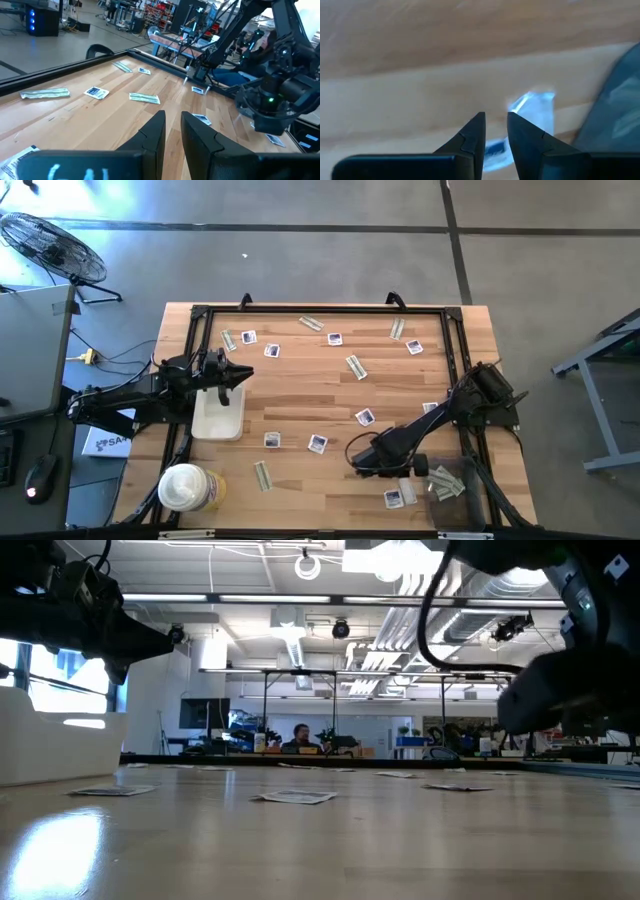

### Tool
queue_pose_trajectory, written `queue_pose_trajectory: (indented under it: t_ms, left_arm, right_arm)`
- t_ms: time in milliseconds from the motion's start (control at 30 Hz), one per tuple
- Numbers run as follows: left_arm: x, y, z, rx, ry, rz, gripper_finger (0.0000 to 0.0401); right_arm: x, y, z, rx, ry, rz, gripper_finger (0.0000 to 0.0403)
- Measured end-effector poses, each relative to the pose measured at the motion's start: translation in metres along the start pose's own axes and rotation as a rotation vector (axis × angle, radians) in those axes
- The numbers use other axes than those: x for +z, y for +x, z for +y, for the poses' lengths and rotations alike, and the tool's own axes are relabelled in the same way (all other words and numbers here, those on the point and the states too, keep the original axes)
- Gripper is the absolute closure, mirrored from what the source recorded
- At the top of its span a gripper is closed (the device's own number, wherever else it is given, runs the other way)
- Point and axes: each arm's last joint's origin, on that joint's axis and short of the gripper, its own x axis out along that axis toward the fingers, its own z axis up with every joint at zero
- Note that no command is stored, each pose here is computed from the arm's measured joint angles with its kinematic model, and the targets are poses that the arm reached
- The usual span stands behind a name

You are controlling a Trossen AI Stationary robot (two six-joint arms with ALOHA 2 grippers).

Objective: Pick & Place First Aid Supplies
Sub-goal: Put the green bandage pack into the black bin

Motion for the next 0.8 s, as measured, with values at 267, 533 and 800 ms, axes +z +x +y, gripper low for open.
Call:
queue_pose_trajectory:
  t_ms: [267, 533, 800]
  left_arm:
    - [0.0, 0.0, 0.0, 0.0, 0.0, 0.0, 0.0341]
    - [-0.0001, 0.0, 0.0, 0.0, 0.0, 0.0, 0.0341]
    - [-0.0001, 0.0, 0.0001, 0.001, 0.0, 0.0, 0.0341]
  right_arm:
    - [0.0048, 0.0007, -0.0012, -0.02, 0.02, -0.008, 0.0329]
    - [0.0033, 0.001, -0.0045, -0.076, 0.06, 0.04, 0.0329]
    - [0.0028, 0.001, -0.0036, -0.065, 0.058, 0.042, 0.033]
